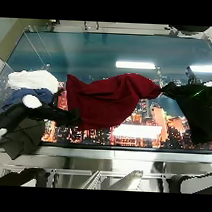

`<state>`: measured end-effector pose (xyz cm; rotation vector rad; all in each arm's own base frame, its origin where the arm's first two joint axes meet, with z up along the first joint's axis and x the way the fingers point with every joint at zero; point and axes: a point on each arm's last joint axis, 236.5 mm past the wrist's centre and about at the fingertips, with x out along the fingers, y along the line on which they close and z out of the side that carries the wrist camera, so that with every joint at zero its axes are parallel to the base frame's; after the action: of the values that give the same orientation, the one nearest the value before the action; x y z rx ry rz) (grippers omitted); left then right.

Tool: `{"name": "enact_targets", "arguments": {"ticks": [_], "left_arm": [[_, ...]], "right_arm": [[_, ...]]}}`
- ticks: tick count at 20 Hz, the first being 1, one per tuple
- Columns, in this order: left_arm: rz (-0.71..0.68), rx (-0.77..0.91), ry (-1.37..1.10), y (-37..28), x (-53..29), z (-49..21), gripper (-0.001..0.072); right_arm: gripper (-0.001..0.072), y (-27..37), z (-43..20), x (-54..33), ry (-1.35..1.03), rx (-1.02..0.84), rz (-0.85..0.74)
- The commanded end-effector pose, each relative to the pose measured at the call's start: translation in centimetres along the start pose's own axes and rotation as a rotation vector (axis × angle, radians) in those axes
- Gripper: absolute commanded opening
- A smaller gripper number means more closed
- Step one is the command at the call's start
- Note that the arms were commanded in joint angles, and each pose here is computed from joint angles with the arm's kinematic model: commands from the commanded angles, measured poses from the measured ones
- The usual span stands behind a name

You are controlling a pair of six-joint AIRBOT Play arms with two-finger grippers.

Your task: Fold the shirts.

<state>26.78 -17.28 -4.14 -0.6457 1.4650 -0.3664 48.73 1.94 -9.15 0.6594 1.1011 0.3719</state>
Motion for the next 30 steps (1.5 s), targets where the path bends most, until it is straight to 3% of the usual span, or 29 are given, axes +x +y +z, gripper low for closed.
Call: {"name": "enact_targets", "arguments": {"ticks": [1, 4, 5, 6, 11, 15, 18, 20, 24, 27, 30], "left_arm": [[-0.025, -0.014, -0.136, 0.7, -4.6, 2.6, 0.0023], [-0.026, -0.029, -0.195, 1.6, -6.3, 3.6, 0.0023], [-0.027, -0.032, -0.218, 1.8, -6.9, 4.1, 0.0023], [-0.028, -0.033, -0.248, 1.9, -7.6, 4.6, 0.0023], [-0.045, 0.118, -0.593, -2.7, -20.1, 9.4, 0.0025], [-0.102, 0.357, -1.054, -12.3, -38.8, 8.8, 0.0025], [-0.099, 0.566, -1.326, -19.9, -49.2, 3.7, 0.0025], [-0.017, 0.663, -1.416, -22.6, -52.6, 0.8, 0.0025], [0.056, 0.744, -1.358, -24.0, -52.8, -0.4, 0.0025], [-0.032, 0.766, -1.155, -23.3, -49.1, 1.8, 0.0025], [-0.176, 0.753, -0.854, -21.6, -41.4, 6.6, 0.0023]], "right_arm": [[0.0402, 0.1, -1.4, 2.2, 0.048, 0.002, 0.007], [0.0198, 2.0, -1.2, 3.3, 0.036, -0.025, 0.048], [0.0066, 3.0, -0.5, 3.2, 0.020, -0.033, 0.080], [0.0021, 4.3, 0.2, 2.7, 0.010, -0.030, 0.120], [0.0020, 15.6, 3.4, -8.9, -0.017, -0.204, 0.432], [0.0020, 27.7, 6.6, -29.8, -0.428, -0.433, 0.681], [0.0020, 35.1, 2.8, -41.7, -0.675, -0.648, 0.707], [0.0020, 38.9, -0.9, -45.7, -0.777, -0.784, 0.657], [0.0020, 43.1, -5.5, -48.4, -0.901, -0.951, 0.539], [0.0021, 42.4, -4.6, -47.9, -0.910, -0.936, 0.481], [0.0021, 37.5, 0.2, -42.7, -0.796, -0.778, 0.340]]}}
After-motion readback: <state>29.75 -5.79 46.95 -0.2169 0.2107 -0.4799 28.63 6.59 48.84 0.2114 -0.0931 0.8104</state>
